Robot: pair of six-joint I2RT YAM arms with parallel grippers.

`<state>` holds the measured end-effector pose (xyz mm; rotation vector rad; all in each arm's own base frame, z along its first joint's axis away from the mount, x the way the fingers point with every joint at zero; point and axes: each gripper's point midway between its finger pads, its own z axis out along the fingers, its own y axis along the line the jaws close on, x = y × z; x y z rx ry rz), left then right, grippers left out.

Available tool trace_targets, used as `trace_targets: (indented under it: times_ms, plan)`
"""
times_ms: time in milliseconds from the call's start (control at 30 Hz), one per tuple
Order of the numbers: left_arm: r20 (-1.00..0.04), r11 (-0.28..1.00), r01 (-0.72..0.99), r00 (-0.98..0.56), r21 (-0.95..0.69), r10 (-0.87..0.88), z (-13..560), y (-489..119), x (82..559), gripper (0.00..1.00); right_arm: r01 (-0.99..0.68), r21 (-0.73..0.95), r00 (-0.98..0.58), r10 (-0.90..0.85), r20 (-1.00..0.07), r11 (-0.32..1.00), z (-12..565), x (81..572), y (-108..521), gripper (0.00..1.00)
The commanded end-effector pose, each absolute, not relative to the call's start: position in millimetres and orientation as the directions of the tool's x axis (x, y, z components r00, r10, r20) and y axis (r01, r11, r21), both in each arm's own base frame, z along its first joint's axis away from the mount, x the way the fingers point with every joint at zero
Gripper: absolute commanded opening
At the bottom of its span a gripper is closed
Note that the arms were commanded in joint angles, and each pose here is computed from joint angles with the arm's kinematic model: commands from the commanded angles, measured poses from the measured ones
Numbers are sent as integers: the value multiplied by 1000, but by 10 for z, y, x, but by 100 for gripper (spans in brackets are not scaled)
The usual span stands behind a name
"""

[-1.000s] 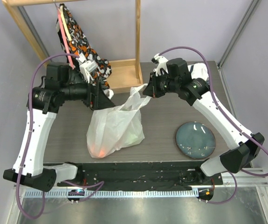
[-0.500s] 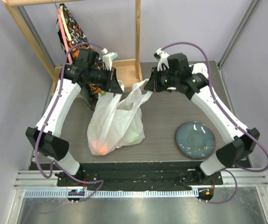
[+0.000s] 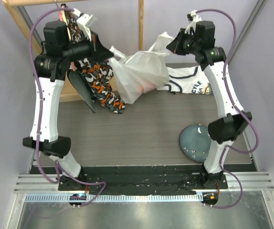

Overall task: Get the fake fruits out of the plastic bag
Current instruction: Adjust the plastic bag at the center of the board.

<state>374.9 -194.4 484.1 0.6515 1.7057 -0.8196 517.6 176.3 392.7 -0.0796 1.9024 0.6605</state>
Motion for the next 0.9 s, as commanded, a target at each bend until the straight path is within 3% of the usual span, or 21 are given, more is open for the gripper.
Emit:
trace_targets:
  times_ms: [0, 33, 67, 167, 300, 367, 433, 500, 533, 767, 867]
  plan:
    - [-933, 492, 826, -353, -276, 69, 4553, -2047, 3198, 0, -426, 406, -458, 195, -867, 809, 3999, 4392, 1829, 1]
    - [-912, 484, 819, -399, -307, 98, 4377, -2056, 3083, 0, -432, 400, -449, 191, -873, 808, 4051, 4137, 1768, 1]
    - [-878, 486, 798, -463, -356, 117, 4120, -2027, 2905, 0, -390, 417, -543, 161, -824, 821, 3568, 4016, 1740, 1]
    - [-810, 465, 768, -563, -440, 164, 3609, -1984, 2468, 0, -333, 417, -655, 110, -747, 846, 2950, 3507, 1585, 1]
    - [-750, 500, 719, -634, -483, 187, 3171, -1881, 2131, 0, -290, 408, -741, 67, -668, 866, 2437, 3031, 1451, 1]
    - [-711, 533, 680, -676, -503, 192, 2904, -1839, 2104, 0, -293, 382, -764, 25, -645, 877, 2212, 2943, 1396, 12]
    - [-698, 543, 670, -688, -507, 198, 2801, -1815, 2056, 0, -287, 361, -775, 6, -632, 887, 2134, 2956, 1364, 33]
    - [-687, 553, 656, -701, -514, 192, 2730, -1798, 2022, 0, -338, 341, -737, -22, -675, 877, 2321, 3040, 1391, 55]
    - [-692, 559, 655, -697, -509, 187, 2743, -1792, 2026, 0, -369, 329, -713, -38, -700, 869, 2442, 3083, 1408, 58]
    - [-684, 602, 596, -721, -531, 112, 2809, -1776, 2068, 1, -636, 86, -321, -162, -933, 767, 4037, 3245, 1769, 66]
    - [-663, 654, 537, -745, -533, 71, 2660, -1702, 2144, 0, -746, -5, -195, -226, -954, 666, 4275, 3036, 2179, 69]
